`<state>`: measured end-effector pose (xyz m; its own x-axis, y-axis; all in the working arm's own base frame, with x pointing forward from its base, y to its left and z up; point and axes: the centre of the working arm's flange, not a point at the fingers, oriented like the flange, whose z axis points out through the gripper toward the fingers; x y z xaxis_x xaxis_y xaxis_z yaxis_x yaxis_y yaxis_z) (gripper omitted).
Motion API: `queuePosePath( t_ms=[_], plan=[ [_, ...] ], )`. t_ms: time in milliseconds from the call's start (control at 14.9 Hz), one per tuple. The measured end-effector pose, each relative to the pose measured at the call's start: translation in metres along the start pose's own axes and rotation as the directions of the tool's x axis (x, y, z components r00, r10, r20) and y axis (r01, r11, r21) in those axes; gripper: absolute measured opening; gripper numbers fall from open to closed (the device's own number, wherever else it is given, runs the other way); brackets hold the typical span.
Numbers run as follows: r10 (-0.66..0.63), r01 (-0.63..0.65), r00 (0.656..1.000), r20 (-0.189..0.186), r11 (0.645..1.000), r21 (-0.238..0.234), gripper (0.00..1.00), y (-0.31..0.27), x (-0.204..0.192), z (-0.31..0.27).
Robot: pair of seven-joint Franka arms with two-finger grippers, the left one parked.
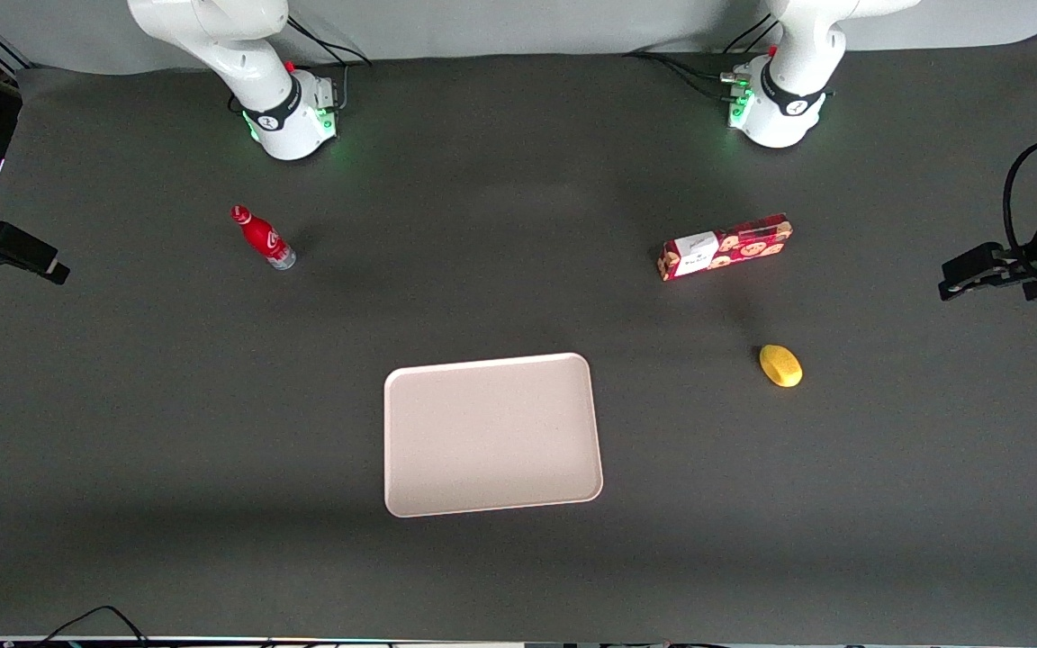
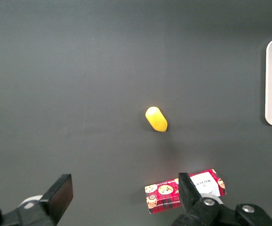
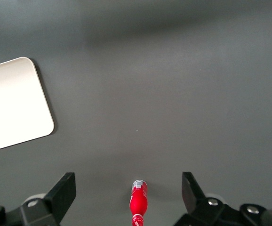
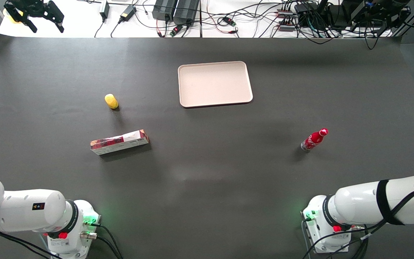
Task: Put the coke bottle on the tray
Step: 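Move the open right gripper down toward the red Coca-Cola bottle's cap end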
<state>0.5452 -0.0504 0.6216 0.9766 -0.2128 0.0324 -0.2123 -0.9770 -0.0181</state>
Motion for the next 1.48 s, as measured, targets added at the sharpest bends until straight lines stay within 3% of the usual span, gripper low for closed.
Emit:
queuePosePath(
  t_ms=[402,1006,1140,1476],
  plan=[
    [0.002,-0.002,1.000,0.005,1.000,-0.001,1.00,0.001,-0.001,0.000],
    [-0.019,0.020,0.994,0.105,1.000,-0.009,1.00,-0.021,-0.024,0.023],
    [-0.030,0.030,0.996,0.081,1.000,-0.006,1.00,-0.034,-0.047,0.043],
    [-0.061,0.061,0.998,-0.027,0.998,0.000,1.00,-0.039,-0.140,0.123]
  ],
)
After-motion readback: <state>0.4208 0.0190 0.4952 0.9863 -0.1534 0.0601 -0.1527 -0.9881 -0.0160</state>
